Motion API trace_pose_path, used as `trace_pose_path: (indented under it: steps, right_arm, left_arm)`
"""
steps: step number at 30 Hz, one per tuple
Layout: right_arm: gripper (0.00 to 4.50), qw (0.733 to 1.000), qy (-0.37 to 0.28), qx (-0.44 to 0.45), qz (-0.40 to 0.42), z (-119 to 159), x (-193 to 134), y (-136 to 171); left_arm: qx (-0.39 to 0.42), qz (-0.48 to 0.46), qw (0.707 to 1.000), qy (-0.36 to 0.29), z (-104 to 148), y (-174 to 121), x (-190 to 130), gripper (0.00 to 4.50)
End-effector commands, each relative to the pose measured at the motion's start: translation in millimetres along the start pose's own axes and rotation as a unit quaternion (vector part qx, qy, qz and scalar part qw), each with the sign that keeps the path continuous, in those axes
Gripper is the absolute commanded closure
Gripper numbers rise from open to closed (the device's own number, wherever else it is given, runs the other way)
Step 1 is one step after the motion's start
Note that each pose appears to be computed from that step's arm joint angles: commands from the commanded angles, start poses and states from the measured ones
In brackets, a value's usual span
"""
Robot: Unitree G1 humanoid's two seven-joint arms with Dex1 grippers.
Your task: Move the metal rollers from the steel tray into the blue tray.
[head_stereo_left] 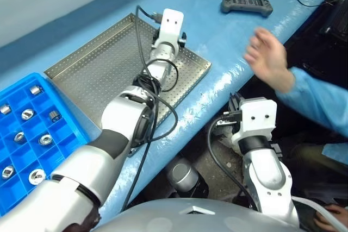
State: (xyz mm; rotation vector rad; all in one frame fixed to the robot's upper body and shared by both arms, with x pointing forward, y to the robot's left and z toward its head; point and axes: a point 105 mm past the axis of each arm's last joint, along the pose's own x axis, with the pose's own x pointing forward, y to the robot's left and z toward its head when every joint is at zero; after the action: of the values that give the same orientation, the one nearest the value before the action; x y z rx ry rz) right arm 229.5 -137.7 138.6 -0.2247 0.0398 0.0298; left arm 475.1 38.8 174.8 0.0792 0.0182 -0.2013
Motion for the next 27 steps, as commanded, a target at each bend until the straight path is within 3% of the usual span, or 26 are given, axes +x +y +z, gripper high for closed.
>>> trace_pose_path:
  steps: [1, 5, 9, 22, 27]
  right_arm:
    - [4.13, 1.000, -0.015, 0.005, 0.017, 6, 6, 3]
    - [4.13, 0.999, -0.025, 0.000, 0.044, 10, 14, 10]
    - [4.13, 0.998, -0.029, -0.002, 0.060, 11, 19, 15]
    - [4.13, 0.997, -0.040, -0.011, 0.065, 14, 24, 15]
    - [4.13, 0.997, -0.043, -0.012, 0.060, 16, 23, 14]
  left_arm:
    - [-0.016, -0.002, 0.998, -0.063, 30, 22, -3, 0.42]
    - [-0.025, 0.008, 0.998, -0.061, 20, 57, -18, 0.42]
    - [-0.027, 0.002, 0.999, -0.044, 9, 58, -29, 0.42]
    - [-0.008, -0.151, 0.987, -0.062, 22, -30, -38, 0.42]
    - [0.006, -0.183, 0.982, -0.054, 17, -39, -40, 0.42]
